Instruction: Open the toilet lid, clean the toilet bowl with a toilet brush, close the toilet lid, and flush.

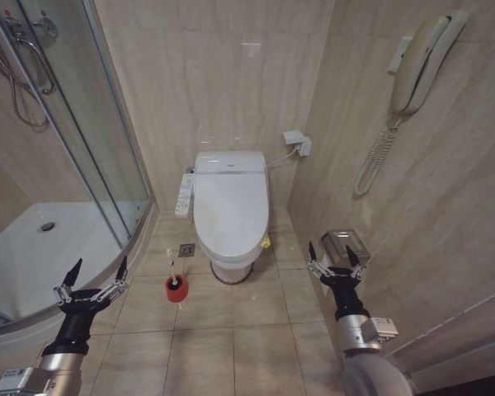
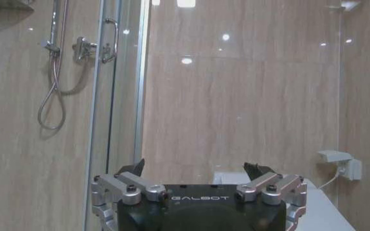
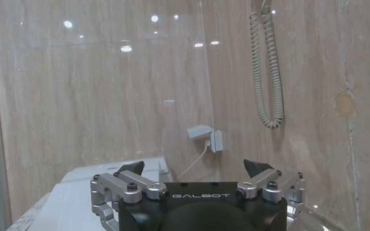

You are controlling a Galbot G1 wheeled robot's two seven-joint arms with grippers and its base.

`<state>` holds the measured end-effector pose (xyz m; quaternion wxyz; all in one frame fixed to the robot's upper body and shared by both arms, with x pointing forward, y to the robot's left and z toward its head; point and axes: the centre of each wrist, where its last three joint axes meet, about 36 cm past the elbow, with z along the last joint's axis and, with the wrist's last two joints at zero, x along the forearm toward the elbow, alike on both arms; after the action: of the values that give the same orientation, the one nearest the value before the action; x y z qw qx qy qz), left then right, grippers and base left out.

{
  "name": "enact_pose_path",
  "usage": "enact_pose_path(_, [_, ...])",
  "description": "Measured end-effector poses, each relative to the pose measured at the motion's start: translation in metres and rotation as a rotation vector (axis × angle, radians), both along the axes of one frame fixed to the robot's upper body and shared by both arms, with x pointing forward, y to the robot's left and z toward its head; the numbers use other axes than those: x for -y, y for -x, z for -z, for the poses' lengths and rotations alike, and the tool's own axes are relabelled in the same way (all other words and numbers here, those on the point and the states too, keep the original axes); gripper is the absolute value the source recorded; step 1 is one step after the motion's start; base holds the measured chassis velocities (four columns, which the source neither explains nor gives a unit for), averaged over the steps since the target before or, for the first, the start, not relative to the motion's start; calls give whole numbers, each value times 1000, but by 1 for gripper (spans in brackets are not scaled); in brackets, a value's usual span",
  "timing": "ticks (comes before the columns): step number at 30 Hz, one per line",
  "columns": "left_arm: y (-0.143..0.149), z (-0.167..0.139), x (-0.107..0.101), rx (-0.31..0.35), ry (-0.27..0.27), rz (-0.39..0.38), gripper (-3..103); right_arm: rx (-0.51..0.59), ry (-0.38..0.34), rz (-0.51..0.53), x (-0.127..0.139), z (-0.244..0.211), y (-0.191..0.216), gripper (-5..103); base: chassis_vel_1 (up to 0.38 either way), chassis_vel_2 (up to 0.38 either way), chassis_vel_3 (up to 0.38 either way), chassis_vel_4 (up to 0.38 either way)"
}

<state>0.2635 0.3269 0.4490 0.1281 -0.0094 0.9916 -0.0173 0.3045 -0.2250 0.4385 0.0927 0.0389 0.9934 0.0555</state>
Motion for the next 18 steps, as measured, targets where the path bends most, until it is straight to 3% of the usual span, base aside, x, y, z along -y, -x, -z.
enact_pose_path(18, [0, 0, 0, 0, 0, 0, 100, 0, 0, 0, 0, 0, 0, 100, 0, 0, 0, 0])
